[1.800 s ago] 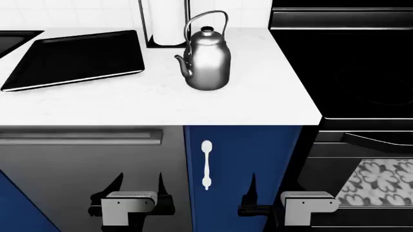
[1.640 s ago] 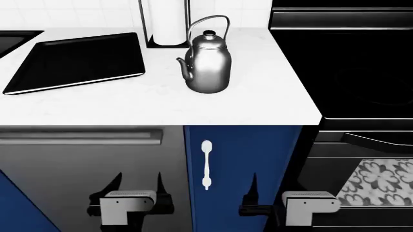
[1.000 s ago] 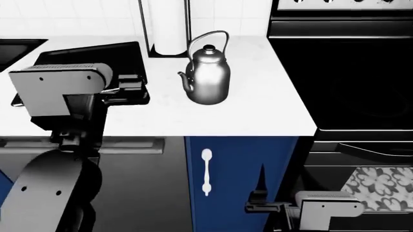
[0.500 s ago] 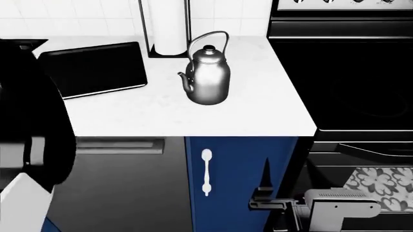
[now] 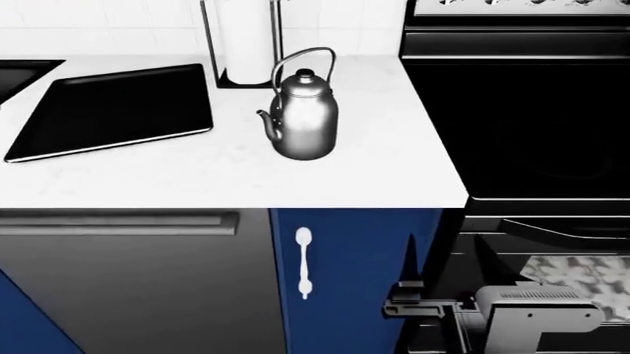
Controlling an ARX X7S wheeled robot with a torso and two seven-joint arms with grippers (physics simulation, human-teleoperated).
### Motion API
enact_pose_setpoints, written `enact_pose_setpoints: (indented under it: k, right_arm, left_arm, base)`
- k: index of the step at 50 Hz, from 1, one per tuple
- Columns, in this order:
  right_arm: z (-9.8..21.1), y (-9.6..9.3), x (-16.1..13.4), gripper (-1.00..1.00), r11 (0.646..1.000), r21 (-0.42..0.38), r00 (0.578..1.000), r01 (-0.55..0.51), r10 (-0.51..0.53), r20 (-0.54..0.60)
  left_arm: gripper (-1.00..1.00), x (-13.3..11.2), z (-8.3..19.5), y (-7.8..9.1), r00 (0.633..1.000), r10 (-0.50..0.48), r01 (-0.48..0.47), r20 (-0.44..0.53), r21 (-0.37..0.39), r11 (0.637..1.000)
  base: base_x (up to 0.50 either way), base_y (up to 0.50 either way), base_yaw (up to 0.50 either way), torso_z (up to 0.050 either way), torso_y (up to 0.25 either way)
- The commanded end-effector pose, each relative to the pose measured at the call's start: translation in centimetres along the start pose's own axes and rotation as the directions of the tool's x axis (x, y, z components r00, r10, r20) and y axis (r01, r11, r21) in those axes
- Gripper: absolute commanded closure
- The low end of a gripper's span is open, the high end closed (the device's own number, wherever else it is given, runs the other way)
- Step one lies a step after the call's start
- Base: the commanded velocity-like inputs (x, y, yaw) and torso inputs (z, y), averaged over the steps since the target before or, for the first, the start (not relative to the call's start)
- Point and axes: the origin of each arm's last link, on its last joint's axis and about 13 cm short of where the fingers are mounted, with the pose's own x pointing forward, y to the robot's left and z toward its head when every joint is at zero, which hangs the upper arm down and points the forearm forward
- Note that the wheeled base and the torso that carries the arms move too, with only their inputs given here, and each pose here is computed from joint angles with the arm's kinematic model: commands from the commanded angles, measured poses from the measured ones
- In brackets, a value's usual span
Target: Pick the kettle from the counter and place it on the tray. Then pick the mug from the cabinet and place it on the tray. Then close the cabinet doors.
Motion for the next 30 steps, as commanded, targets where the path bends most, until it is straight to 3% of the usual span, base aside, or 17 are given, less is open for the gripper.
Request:
enact_pose_setpoints:
  k: [1, 9, 18, 21, 22, 30]
  right_arm:
    - [0.3, -0.2, -0.1, -1.0, 1.0, 0.011, 1.0, 0.007, -0.007, 0.002]
    - [1.7, -0.6, 0.1, -1.0, 1.0, -0.021, 0.999, 0.018, -0.018, 0.034]
    - [11.2, -2.1, 1.8, -1.0, 0.99, -0.142, 0.986, 0.014, 0.01, 0.164]
    - [14.9, -2.7, 2.4, -1.0, 0.981, -0.177, 0.973, 0.073, -0.031, 0.229]
    - [15.7, -2.5, 2.2, -1.0, 0.984, -0.174, 0.977, 0.03, 0.008, 0.213]
    - [20.4, -2.6, 2.3, -1.0, 0.98, -0.197, 0.964, 0.021, 0.032, 0.263]
  left_arm:
    - [-1.0, -0.5, 0.8, -0.5, 0.998, -0.023, 0.024, -0.051, 0.018, 1.0]
    - [-1.0, -0.7, 1.1, -0.6, 0.999, -0.024, 0.024, -0.041, 0.016, 1.0]
    - [-1.0, -0.8, 1.2, -0.2, 0.999, -0.013, 0.014, -0.041, 0.018, 1.0]
    - [-1.0, -0.9, 1.4, -0.1, 0.999, -0.014, 0.015, -0.036, 0.023, 1.0]
    - [-1.0, -0.9, 1.4, -0.1, 0.999, -0.014, 0.015, -0.034, 0.024, 1.0]
    - [-1.0, -0.9, 1.4, 0.0, 0.999, -0.015, 0.016, -0.033, 0.029, 0.999]
  base:
    - [0.0, -0.5, 0.0, 0.0, 0.0]
    - [0.0, -0.14, 0.0, 0.0, 0.0]
    - [0.0, 0.0, 0.0, 0.0, 0.0]
    - [0.0, 0.0, 0.0, 0.0, 0.0]
    - [0.0, 0.0, 0.0, 0.0, 0.0]
    - [0.0, 0.0, 0.0, 0.0, 0.0]
